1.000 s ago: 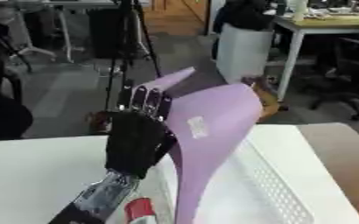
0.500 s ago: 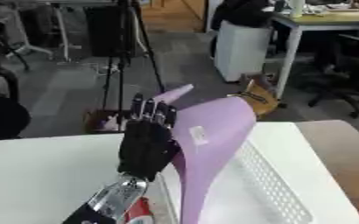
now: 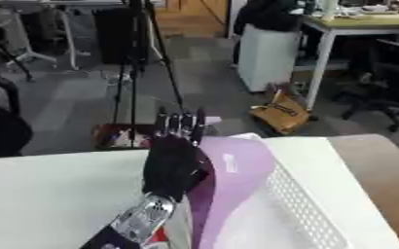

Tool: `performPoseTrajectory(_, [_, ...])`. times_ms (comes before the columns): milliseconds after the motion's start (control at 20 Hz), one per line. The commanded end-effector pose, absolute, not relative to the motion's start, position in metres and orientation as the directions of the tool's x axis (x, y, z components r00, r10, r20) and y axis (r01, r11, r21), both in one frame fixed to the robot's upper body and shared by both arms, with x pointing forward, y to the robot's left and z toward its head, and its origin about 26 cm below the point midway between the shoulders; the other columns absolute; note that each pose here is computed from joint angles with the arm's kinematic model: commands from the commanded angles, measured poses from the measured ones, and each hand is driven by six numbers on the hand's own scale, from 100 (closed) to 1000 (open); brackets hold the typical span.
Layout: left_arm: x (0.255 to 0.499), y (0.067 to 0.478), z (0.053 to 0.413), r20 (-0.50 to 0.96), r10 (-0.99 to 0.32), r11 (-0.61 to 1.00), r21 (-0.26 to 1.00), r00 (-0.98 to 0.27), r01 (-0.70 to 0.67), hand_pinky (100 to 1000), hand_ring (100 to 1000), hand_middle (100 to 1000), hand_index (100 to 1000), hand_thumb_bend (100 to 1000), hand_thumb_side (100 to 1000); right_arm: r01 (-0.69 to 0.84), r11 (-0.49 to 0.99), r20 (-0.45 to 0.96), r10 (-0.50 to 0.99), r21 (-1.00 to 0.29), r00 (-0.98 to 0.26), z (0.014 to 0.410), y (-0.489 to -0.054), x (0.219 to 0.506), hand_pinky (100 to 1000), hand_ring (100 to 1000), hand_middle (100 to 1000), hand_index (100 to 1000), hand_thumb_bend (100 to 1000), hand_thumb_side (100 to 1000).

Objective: Pick up objects on the table and place them in the box.

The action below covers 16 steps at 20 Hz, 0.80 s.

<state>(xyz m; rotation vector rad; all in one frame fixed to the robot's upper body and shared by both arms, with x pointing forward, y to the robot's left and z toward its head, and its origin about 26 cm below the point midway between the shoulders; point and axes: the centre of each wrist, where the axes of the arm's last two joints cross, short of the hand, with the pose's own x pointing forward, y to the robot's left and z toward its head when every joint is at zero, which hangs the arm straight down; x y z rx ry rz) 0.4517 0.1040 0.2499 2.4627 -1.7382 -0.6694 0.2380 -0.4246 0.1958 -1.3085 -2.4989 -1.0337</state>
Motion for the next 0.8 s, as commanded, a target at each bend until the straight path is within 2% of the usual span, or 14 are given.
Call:
performPoseTrajectory(50, [0.448,0.097,0.268,-0.349,-0.896,-0.396,0.344,0.276,-0.851,815,664,655,940,668,655,0.753,0.405,0.361,0.694,0.519,-0.623,0.209,-0.426,0.235,618,566,527,583,100,416])
performPoseTrajectory(100, [0.449,0.097,0.267,-0.371,-0.889,-0.413,0.390,0.270,-0.823,960,913,909,1000,688,809,0.753,0.405,0.361,0.694,0.519,-0.623,0.209,-0.426,0.235,618,566,527,583,100,415])
performPoseTrajectory(150, [0.450,0.096,0.268,-0.401,-0.880,-0.433,0.459,0.254,-0.776,960,913,909,1000,688,809,0.753,0.405,0.361,0.695,0.518,-0.622,0.210,-0.426,0.235,618,566,527,583,100,415])
performPoseTrajectory(200, [0.448,0.095,0.272,-0.424,-0.873,-0.450,0.508,0.242,-0.734,1000,987,979,1000,666,857,0.754,0.404,0.362,0.695,0.518,-0.621,0.210,-0.426,0.235,618,566,527,582,100,413])
performPoseTrajectory(350, [0.440,0.091,0.286,-0.485,-0.851,-0.498,0.619,0.204,-0.607,1000,1000,1000,1000,654,887,0.755,0.403,0.363,0.696,0.517,-0.619,0.210,-0.426,0.235,618,566,527,582,100,412])
performPoseTrajectory(450, [0.431,0.088,0.297,-0.514,-0.836,-0.525,0.642,0.195,-0.559,1000,1000,1000,1000,641,899,0.756,0.402,0.363,0.696,0.516,-0.619,0.210,-0.426,0.235,618,566,526,582,100,411])
performPoseTrajectory(750, [0.407,0.081,0.320,-0.556,-0.810,-0.557,0.629,0.186,-0.542,1000,1000,1000,1000,593,922,0.758,0.400,0.364,0.698,0.516,-0.616,0.210,-0.427,0.235,618,566,526,582,100,410])
performPoseTrajectory(800, [0.403,0.081,0.323,-0.559,-0.809,-0.557,0.626,0.184,-0.546,1000,1000,977,1000,548,940,0.758,0.399,0.364,0.699,0.516,-0.616,0.210,-0.427,0.235,617,566,526,581,100,408])
